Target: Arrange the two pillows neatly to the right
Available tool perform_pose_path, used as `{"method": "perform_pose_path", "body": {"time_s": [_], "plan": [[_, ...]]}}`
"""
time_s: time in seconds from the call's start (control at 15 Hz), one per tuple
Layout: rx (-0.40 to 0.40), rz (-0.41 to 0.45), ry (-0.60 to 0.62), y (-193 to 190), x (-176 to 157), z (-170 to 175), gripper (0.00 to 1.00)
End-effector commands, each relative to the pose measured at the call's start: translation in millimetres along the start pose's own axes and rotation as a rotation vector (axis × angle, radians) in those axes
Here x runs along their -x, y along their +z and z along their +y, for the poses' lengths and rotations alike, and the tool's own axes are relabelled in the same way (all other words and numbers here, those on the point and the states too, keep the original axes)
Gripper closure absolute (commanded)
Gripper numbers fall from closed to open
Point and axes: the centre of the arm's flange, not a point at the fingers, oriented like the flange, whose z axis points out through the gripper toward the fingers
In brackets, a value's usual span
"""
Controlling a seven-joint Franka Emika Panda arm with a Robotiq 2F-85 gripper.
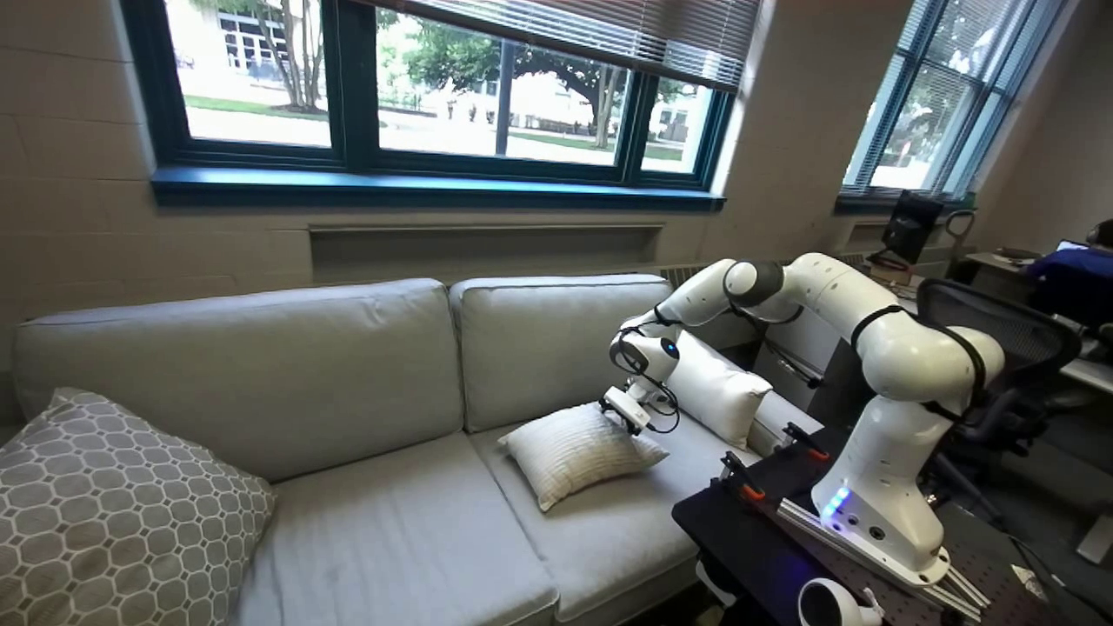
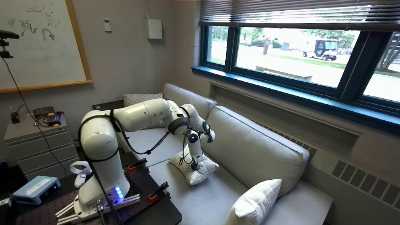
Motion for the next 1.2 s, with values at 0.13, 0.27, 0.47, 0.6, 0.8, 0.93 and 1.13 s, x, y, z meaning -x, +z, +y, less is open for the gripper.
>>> {"method": "perform_pose_path", "body": {"time_s": [0.13,0.27,0.47,0.6,0.8,0.93,1.13], "plan": [[-0.068,-0.115,0.064,47.6,-29.3,-38.9,0.25],[-0.09,-0.119,0.076,49.6,-34.7,-37.2,0.4],[-0.106,-0.109,0.074,43.7,-38.0,-41.8,0.63],[-0.116,-0.108,0.071,40.0,-37.8,-46.0,0.78],[-0.132,-0.108,0.078,38.3,-39.3,-48.9,0.95],[-0.137,-0.107,0.083,38.2,-41.2,-50.7,0.99],[-0.147,-0.104,0.09,37.3,-43.5,-51.5,0.95]]}}
